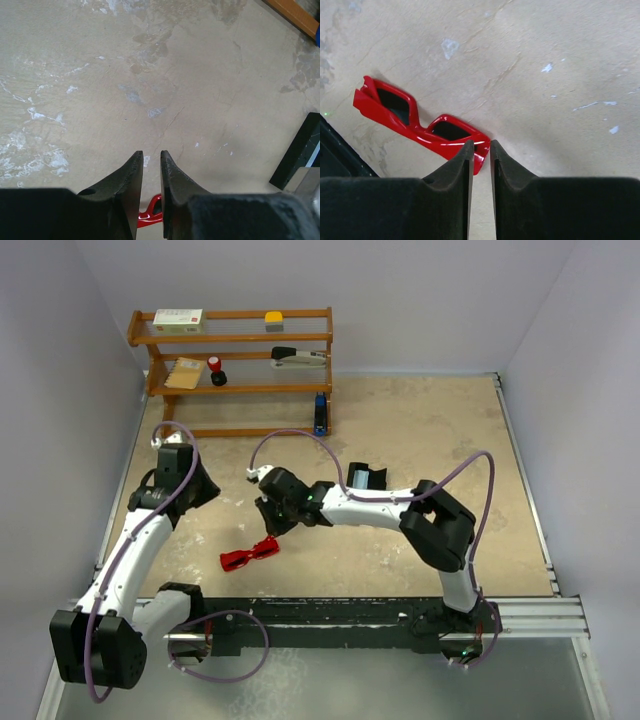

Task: Organize the sunglasses
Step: Adjust the sunglasses at the center of the board, then pick up the sunglasses from the center of the board.

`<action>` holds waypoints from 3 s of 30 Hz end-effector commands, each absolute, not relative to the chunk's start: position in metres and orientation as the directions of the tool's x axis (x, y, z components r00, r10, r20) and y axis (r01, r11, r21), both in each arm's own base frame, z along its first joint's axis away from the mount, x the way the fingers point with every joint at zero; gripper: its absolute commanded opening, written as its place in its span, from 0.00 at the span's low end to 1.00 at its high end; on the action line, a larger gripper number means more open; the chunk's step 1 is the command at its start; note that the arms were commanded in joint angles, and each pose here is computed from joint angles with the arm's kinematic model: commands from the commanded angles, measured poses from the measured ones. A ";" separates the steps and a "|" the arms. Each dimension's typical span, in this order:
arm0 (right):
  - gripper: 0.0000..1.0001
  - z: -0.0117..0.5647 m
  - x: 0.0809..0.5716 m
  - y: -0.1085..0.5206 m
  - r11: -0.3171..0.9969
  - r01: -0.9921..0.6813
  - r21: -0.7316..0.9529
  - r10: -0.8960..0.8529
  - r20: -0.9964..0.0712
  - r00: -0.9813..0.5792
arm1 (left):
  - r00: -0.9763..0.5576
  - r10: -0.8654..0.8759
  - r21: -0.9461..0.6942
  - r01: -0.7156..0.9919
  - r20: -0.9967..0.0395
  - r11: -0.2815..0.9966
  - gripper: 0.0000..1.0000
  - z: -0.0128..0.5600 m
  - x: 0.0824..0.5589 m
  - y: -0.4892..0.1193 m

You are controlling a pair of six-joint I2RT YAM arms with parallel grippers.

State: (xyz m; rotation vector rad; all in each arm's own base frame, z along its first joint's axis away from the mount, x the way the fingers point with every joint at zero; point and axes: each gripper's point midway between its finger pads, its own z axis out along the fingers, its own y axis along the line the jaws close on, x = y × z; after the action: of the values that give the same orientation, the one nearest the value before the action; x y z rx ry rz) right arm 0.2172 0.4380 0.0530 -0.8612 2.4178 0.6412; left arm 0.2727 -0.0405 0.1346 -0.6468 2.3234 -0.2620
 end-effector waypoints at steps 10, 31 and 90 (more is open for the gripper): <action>0.00 0.082 0.217 0.457 0.665 -0.705 0.246 -0.432 -0.644 -0.632 | -0.566 -0.545 -0.393 -0.378 -0.619 0.838 0.18 0.153 0.275 -0.037; 0.00 0.044 0.216 0.456 0.669 -0.711 0.214 -0.487 -0.597 -0.638 | -0.561 -0.544 -0.389 -0.381 -0.624 0.839 0.17 0.156 0.276 -0.035; 0.39 0.058 0.159 0.493 0.586 -0.791 0.173 -0.570 -0.606 -0.555 | -0.442 -0.753 -0.444 -0.618 -0.487 0.649 0.44 0.108 0.274 0.013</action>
State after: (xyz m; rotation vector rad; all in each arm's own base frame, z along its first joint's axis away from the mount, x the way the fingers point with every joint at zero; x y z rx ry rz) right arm 0.1563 0.4860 0.0475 -1.1038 2.3412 0.5809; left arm 0.2664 0.0141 0.1009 -1.0570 2.2428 -0.2190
